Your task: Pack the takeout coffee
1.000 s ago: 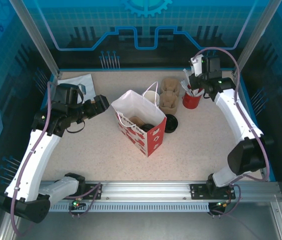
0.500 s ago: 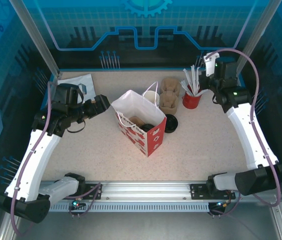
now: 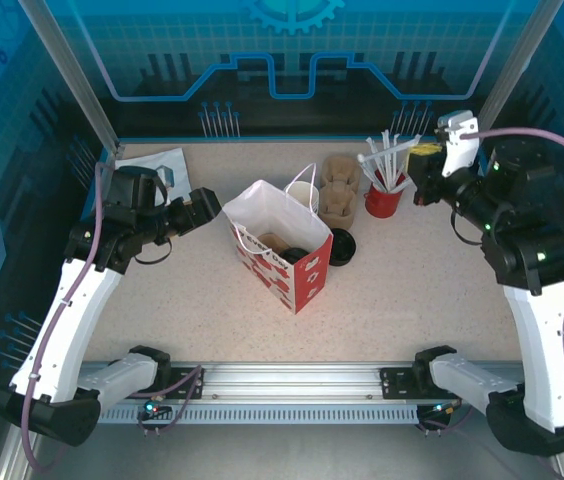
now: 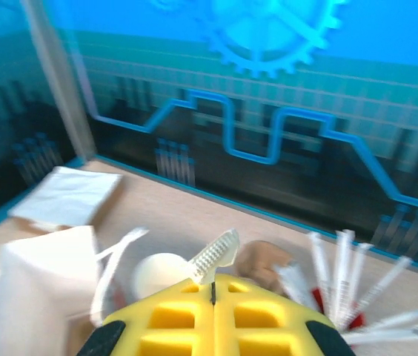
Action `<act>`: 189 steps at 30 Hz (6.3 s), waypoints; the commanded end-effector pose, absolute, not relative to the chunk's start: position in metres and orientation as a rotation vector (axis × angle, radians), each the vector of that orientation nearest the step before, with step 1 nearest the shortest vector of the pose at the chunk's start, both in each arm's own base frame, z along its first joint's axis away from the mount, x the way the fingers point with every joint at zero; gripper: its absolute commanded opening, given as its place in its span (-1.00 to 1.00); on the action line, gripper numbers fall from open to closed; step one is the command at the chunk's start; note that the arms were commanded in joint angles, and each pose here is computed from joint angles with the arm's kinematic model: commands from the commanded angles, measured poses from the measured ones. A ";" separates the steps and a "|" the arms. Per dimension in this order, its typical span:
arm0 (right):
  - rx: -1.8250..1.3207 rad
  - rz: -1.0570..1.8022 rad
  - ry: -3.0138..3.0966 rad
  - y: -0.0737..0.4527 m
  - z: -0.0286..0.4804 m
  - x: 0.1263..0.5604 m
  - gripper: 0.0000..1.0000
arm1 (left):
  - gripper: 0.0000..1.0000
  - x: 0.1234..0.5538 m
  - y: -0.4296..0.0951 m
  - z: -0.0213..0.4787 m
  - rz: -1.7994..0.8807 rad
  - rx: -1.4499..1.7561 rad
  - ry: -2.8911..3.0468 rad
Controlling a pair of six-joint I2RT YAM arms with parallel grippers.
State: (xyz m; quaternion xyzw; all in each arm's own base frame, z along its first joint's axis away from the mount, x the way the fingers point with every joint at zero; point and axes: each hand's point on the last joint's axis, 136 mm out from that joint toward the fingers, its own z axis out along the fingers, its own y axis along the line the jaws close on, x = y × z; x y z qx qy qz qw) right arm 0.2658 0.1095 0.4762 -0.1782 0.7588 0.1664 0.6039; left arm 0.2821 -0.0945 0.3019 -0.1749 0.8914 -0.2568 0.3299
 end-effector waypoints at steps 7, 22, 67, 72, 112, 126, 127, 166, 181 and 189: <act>-0.653 0.768 1.716 0.178 0.481 0.205 -1.00 | 0.97 0.283 -0.096 0.301 -0.697 -0.465 2.321; -0.842 0.610 1.816 0.261 0.425 0.249 -1.00 | 0.97 0.283 -0.096 0.303 -0.705 -0.463 2.322; -0.691 0.485 1.864 0.229 0.436 0.255 0.48 | 0.97 0.292 -0.082 0.298 -0.646 -0.512 2.378; -0.576 0.512 1.812 0.196 0.439 0.240 0.84 | 0.97 0.305 -0.049 0.291 -0.580 -0.607 2.393; -0.364 0.288 1.918 0.117 0.379 0.242 1.00 | 0.32 0.501 0.021 0.089 0.506 -0.369 2.901; -0.348 0.303 1.937 0.116 0.372 0.247 1.00 | -0.15 0.502 0.020 0.072 0.571 -0.306 2.927; -0.346 0.303 1.937 0.115 0.372 0.247 1.00 | -0.19 0.502 0.020 0.073 0.570 -0.307 2.925; -0.355 0.329 1.936 0.120 0.373 0.249 1.00 | -1.00 0.498 0.029 0.207 0.343 -0.339 2.705; -0.677 0.487 1.741 0.174 0.419 0.250 1.00 | -1.00 0.434 -0.081 0.422 -0.589 0.075 2.206; -0.846 0.584 1.572 0.224 0.475 0.244 1.00 | -1.00 0.387 -0.118 0.502 -0.921 0.062 1.994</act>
